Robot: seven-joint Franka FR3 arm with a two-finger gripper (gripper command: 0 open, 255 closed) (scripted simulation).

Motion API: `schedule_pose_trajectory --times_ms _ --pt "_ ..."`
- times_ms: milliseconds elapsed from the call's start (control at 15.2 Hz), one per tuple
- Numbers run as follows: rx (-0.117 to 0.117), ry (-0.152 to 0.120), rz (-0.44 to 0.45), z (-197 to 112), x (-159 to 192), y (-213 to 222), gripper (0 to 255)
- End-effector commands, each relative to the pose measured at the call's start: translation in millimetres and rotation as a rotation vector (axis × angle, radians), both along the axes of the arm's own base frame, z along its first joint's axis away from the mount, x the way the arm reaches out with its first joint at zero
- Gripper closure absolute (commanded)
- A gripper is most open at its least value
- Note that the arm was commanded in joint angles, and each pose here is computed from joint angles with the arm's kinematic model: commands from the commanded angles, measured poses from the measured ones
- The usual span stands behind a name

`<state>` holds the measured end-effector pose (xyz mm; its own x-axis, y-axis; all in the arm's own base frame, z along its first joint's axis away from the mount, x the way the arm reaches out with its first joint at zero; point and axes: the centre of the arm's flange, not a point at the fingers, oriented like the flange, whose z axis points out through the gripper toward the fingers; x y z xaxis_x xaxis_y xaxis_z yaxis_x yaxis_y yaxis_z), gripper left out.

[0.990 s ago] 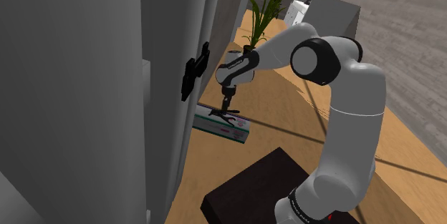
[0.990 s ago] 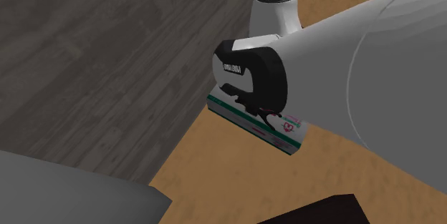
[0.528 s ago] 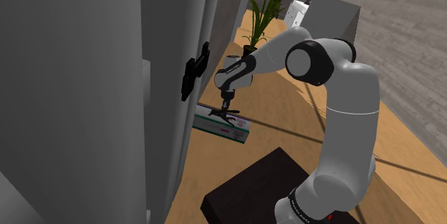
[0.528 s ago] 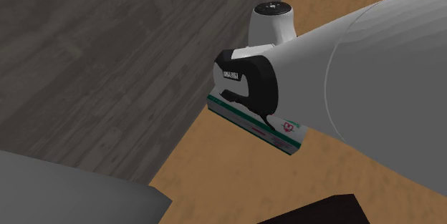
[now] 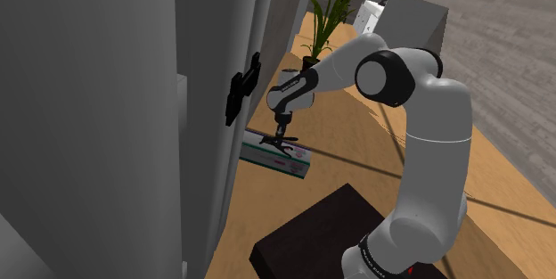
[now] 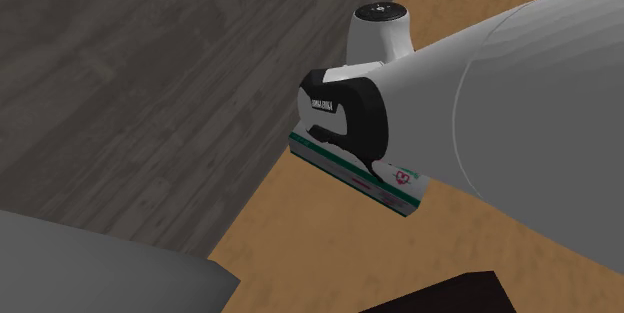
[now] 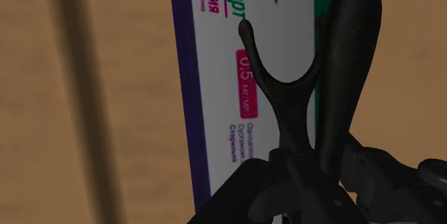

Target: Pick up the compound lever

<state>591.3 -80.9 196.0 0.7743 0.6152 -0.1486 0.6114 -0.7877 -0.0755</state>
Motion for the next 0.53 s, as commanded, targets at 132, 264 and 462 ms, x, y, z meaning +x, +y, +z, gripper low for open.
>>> schedule_pose_trajectory --times_ms 132,264,462 --pt "0.0 0.0 0.0 15.9 0.0 0.0 255" --pt "0.0 0.0 0.0 26.4 0.1 0.0 255" --pt "0.0 0.0 0.0 42.3 0.1 0.0 255"
